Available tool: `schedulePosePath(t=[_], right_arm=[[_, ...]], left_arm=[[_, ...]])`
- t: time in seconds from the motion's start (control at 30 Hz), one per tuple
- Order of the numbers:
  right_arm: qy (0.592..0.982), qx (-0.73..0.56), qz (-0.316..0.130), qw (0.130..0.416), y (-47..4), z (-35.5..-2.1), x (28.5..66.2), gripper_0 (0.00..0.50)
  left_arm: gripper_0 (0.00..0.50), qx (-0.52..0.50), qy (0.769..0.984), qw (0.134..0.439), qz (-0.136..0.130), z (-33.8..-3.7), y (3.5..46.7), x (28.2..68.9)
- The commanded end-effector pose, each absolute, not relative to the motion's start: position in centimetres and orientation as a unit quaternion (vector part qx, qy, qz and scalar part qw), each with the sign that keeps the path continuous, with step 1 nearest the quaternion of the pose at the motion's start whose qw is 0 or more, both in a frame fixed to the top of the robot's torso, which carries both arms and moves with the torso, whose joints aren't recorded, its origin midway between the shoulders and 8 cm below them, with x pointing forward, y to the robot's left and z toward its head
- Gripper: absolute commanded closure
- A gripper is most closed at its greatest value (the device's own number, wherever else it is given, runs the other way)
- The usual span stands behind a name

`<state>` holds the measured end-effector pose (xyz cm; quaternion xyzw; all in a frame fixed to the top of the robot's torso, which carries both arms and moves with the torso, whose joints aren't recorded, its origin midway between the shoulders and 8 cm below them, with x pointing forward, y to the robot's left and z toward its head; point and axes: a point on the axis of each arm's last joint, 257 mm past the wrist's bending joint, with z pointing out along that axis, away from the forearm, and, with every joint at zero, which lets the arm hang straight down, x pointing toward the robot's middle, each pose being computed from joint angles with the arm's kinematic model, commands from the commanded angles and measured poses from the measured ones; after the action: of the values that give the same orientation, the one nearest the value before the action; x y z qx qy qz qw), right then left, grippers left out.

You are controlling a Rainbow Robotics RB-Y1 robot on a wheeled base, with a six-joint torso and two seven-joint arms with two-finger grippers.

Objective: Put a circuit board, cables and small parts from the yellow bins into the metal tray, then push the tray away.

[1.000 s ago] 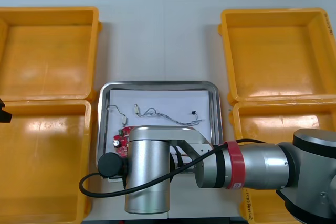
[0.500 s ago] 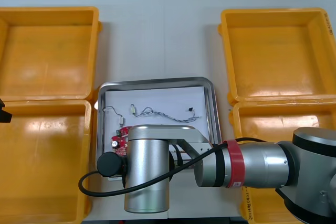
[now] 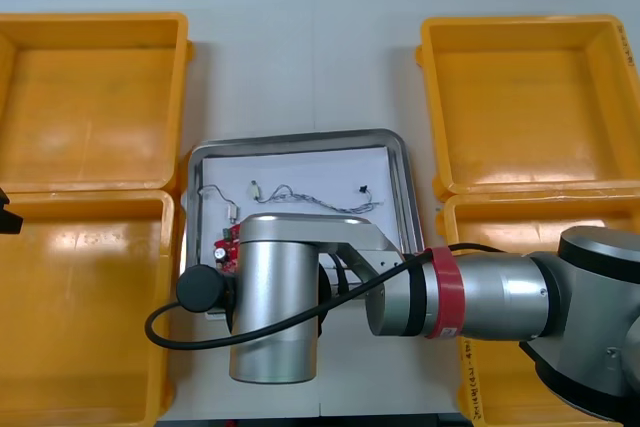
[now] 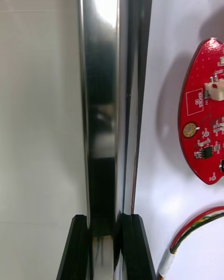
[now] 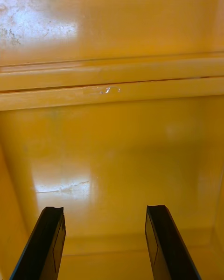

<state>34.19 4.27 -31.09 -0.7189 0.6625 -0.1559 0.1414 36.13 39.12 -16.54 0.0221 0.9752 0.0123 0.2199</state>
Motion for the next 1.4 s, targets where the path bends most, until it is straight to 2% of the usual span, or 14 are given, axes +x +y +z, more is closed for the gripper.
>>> schedulePosePath(t=[0.03, 0.57, 0.9, 1.4], right_arm=[[0.656, -0.714, -0.168, 0.180, 6.4, -27.5, 36.1, 0.500], [0.657, -0.700, -0.205, 0.191, 5.9, -25.0, 40.1, 0.500], [0.649, -0.696, -0.224, 0.209, 6.4, -22.9, 42.7, 0.500], [0.647, -0.686, -0.236, 0.236, 7.1, -21.5, 47.6, 0.500]], left_arm=[[0.000, 0.055, 0.971, 0.230, 0.028, -16.0, 39.6, 35.8], [0.000, 0.055, 0.971, 0.230, 0.028, -16.0, 39.6, 35.8], [0.000, 0.055, 0.971, 0.230, 0.028, -16.0, 39.6, 35.8], [0.000, 0.055, 0.971, 0.230, 0.028, -16.0, 39.6, 35.8]])
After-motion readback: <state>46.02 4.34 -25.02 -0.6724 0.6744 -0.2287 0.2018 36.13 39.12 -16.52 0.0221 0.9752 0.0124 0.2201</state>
